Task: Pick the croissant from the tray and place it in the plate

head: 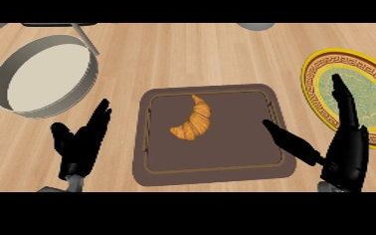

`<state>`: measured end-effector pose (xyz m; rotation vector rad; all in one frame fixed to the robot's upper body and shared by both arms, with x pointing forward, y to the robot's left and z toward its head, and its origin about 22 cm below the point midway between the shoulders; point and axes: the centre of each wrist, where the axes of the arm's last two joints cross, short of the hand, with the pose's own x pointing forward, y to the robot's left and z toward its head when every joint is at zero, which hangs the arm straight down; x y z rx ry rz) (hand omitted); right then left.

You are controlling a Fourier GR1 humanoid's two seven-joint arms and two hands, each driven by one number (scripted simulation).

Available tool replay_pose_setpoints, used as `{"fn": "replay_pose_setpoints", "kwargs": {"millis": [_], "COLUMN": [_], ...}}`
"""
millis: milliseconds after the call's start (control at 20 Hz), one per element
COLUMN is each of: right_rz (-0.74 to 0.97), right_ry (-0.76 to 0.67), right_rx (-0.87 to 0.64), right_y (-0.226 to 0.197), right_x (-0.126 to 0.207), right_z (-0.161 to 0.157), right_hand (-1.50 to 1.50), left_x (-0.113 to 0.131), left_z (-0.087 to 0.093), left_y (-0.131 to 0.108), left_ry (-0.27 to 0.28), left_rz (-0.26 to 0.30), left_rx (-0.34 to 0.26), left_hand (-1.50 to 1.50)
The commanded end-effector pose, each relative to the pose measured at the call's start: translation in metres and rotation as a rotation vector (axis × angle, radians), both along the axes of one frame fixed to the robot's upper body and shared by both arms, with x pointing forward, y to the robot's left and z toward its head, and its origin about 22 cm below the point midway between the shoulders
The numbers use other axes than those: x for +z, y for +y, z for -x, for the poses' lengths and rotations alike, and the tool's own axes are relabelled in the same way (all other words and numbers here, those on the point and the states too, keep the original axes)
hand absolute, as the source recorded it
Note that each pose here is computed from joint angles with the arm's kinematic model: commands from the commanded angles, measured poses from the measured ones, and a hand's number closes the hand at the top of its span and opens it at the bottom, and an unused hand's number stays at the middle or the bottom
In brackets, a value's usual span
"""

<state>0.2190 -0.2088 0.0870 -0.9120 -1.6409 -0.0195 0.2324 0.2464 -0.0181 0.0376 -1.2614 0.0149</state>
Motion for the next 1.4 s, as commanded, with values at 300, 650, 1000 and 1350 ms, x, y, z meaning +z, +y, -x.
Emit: {"fn": "replay_pose_setpoints", "kwargs": {"millis": [300, 650, 1000, 1350], "right_rz": [0.181, 0.23, 0.238, 0.186], "right_ry": [0.453, 0.601, 0.706, 0.748], "right_rx": [0.083, 0.088, 0.036, 0.109], "right_y": [0.051, 0.119, 0.132, 0.156], "right_x": [0.047, 0.056, 0.042, 0.022], "right_z": [0.006, -0.014, -0.032, -0.03], "right_hand": [-1.5, -1.5, -1.5, -1.5], "left_x": [-0.011, -0.012, -0.008, -0.003], "left_z": [0.004, -0.007, -0.002, -0.005], "left_y": [-0.006, -0.003, 0.012, -0.005], "left_ry": [0.06, 0.072, 0.073, 0.064], "left_rz": [0.017, 0.003, -0.001, -0.001], "left_rx": [-0.041, -0.04, -0.036, -0.026], "left_hand": [0.0, 0.0, 0.0, 0.0]}}
